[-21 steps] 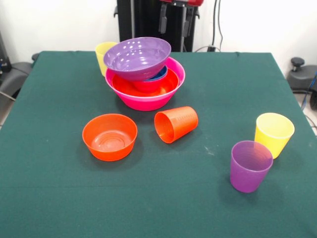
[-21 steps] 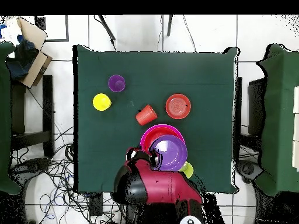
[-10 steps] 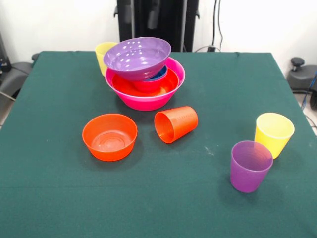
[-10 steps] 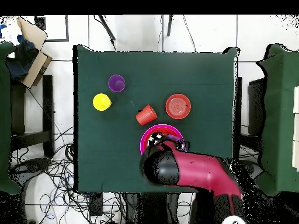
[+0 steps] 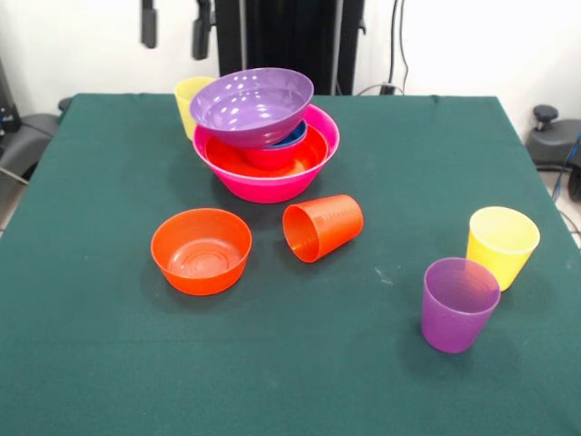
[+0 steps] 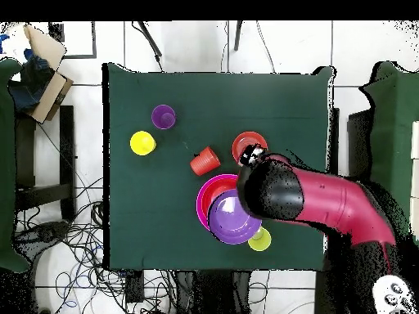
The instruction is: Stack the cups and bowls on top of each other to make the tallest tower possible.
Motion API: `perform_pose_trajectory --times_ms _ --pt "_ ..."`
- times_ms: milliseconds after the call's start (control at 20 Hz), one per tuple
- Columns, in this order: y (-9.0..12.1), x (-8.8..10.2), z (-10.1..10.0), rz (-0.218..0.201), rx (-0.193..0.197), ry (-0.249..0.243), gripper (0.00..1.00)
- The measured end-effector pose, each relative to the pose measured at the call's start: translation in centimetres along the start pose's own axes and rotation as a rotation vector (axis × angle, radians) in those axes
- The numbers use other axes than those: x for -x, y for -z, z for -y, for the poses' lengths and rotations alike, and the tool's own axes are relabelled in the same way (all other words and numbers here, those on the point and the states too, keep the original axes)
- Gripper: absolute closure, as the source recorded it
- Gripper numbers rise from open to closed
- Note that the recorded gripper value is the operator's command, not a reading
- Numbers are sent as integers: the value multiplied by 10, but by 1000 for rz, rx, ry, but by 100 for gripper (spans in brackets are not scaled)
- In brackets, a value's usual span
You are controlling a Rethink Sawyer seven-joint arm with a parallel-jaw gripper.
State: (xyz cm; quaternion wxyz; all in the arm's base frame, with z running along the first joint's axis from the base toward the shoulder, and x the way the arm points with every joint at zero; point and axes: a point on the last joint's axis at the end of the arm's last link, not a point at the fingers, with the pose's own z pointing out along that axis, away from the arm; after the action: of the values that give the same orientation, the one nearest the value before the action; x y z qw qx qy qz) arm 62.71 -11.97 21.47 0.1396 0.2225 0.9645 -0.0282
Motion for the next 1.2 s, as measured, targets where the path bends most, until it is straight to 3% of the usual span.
perform_pose_trajectory --times_ms 50,250,500,1200 --pt "-2 15 -3 17 18 -3 0" --pt "-11 38 -14 41 57 4 0" --pt "-24 50 -27 51 90 36 0" --pt "-78 54 -50 -3 156 99 0"
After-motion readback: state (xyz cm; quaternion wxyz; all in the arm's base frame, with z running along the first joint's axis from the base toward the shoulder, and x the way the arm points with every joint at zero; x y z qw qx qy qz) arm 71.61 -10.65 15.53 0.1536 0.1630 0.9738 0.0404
